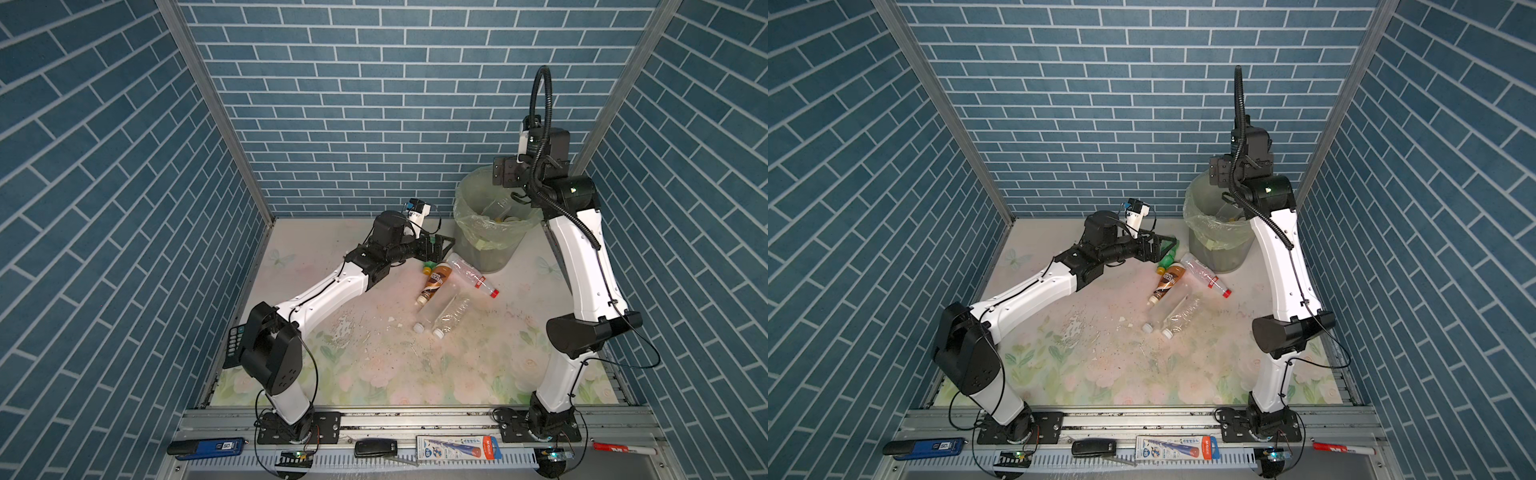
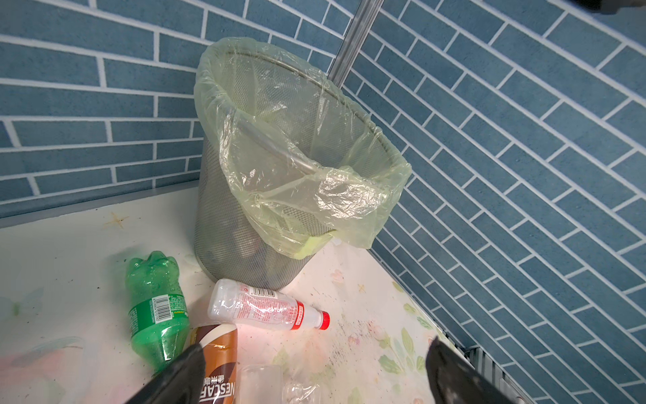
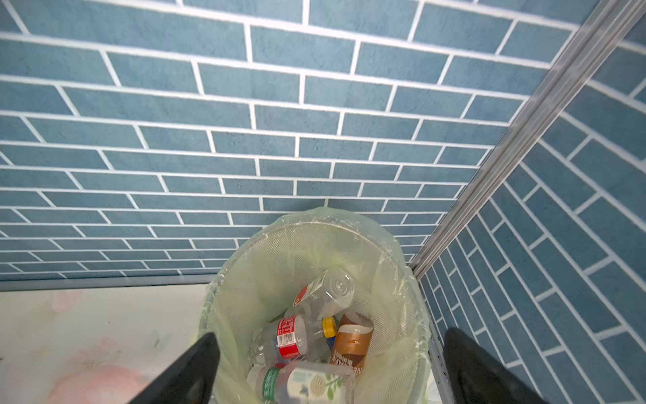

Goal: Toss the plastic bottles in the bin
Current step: 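Swing the right gripper back while the left reaches to the frosted clear bottle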

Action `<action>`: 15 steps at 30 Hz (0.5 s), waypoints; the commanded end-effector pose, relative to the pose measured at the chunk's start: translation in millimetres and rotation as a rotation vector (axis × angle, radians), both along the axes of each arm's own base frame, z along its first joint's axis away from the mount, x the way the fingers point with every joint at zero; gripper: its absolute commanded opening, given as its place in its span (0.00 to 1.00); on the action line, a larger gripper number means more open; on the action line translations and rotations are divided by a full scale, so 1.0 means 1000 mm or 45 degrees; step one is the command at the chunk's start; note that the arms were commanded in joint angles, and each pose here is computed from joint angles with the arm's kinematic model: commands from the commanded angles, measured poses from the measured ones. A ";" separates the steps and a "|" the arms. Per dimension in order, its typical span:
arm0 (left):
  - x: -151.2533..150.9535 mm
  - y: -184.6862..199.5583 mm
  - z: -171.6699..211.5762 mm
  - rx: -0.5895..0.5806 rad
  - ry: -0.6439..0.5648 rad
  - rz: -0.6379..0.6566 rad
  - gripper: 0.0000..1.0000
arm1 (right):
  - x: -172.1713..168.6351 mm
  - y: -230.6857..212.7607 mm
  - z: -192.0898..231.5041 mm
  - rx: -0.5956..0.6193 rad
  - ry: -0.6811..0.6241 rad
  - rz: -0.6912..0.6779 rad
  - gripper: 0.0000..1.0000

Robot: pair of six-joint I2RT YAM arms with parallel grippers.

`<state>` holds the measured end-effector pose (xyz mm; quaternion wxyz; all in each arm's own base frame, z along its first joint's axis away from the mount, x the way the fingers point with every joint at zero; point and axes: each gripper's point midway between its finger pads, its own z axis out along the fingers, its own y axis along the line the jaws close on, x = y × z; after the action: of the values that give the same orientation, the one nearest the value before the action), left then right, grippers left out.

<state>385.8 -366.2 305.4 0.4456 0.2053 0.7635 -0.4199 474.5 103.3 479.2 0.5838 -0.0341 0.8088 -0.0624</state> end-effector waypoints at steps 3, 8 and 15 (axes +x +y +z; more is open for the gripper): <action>-0.005 0.004 0.015 -0.011 -0.049 0.005 0.99 | -0.003 -0.002 0.010 0.018 -0.031 -0.010 0.99; -0.006 0.005 0.010 0.011 -0.037 0.006 0.99 | -0.006 -0.002 0.014 0.012 -0.042 0.001 0.99; -0.007 0.007 -0.002 0.043 -0.008 0.017 0.99 | -0.011 0.001 0.019 0.015 -0.048 0.040 0.99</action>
<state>386.0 -363.5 300.0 0.4434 0.2040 0.7703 -0.4105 473.0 104.3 480.9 0.5850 -0.0367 0.8081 -0.0585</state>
